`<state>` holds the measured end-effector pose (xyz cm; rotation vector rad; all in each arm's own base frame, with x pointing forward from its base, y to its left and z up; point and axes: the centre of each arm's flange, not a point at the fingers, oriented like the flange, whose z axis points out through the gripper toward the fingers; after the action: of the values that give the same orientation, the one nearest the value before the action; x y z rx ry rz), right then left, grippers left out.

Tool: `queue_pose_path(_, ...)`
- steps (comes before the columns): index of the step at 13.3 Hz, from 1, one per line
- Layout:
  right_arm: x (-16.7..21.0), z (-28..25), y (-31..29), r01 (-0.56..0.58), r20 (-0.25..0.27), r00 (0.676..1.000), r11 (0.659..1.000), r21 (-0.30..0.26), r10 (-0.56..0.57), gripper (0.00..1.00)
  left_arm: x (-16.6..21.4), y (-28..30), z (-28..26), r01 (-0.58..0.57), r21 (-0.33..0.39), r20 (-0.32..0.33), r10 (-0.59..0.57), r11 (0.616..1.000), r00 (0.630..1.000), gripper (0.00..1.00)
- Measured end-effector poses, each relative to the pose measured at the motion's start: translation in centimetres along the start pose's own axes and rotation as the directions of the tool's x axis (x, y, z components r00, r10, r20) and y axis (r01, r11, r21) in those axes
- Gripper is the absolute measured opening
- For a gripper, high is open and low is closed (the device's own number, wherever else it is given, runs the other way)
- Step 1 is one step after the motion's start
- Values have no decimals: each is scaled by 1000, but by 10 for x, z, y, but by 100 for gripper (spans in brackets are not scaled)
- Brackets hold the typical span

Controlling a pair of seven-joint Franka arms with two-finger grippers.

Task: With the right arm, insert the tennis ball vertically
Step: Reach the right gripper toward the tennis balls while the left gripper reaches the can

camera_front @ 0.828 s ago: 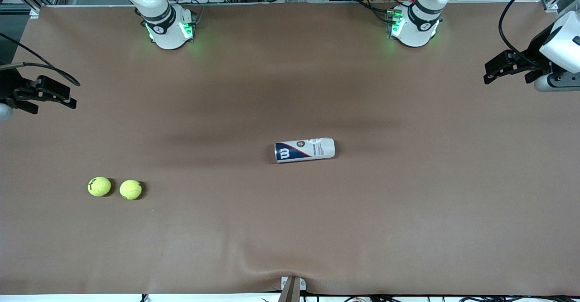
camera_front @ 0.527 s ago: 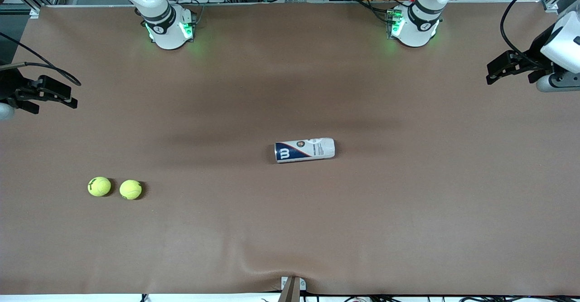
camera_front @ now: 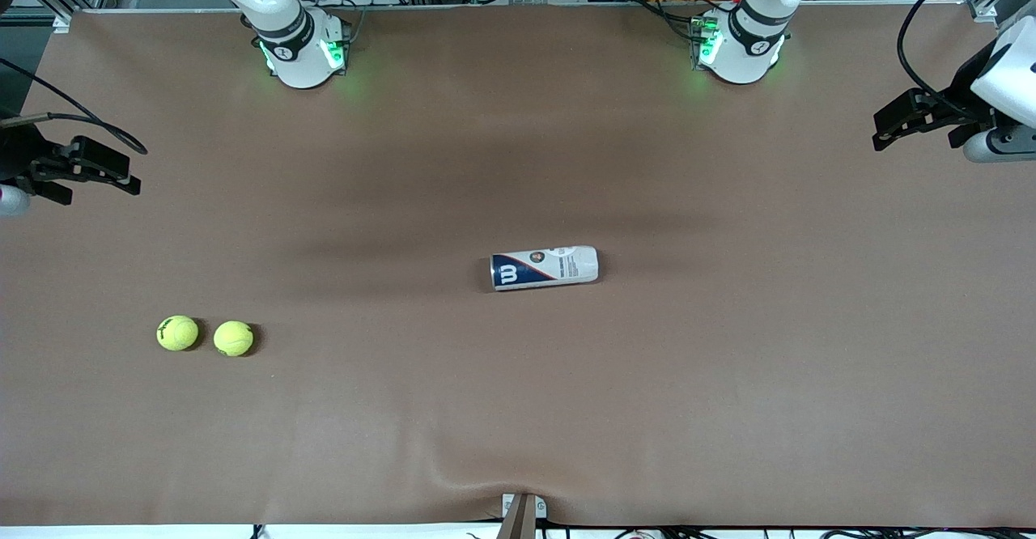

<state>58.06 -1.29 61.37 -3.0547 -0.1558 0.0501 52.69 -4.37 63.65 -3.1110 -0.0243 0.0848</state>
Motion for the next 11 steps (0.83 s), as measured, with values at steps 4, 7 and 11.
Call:
queue_pose_path(4,32,47,5,-4,9,1000,1000,-5,4,100,4,8,7,-15,1,14,15,1000,1000,100)
queue_pose_path(7,52,87,12,-11,42,999,1000,-7,11,100,6,12,9,-23,1,17,23,1000,1000,100)
queue_pose_path(11,75,137,22,-20,55,998,1000,-20,21,100,7,30,10,-55,-3,17,55,998,998,100)
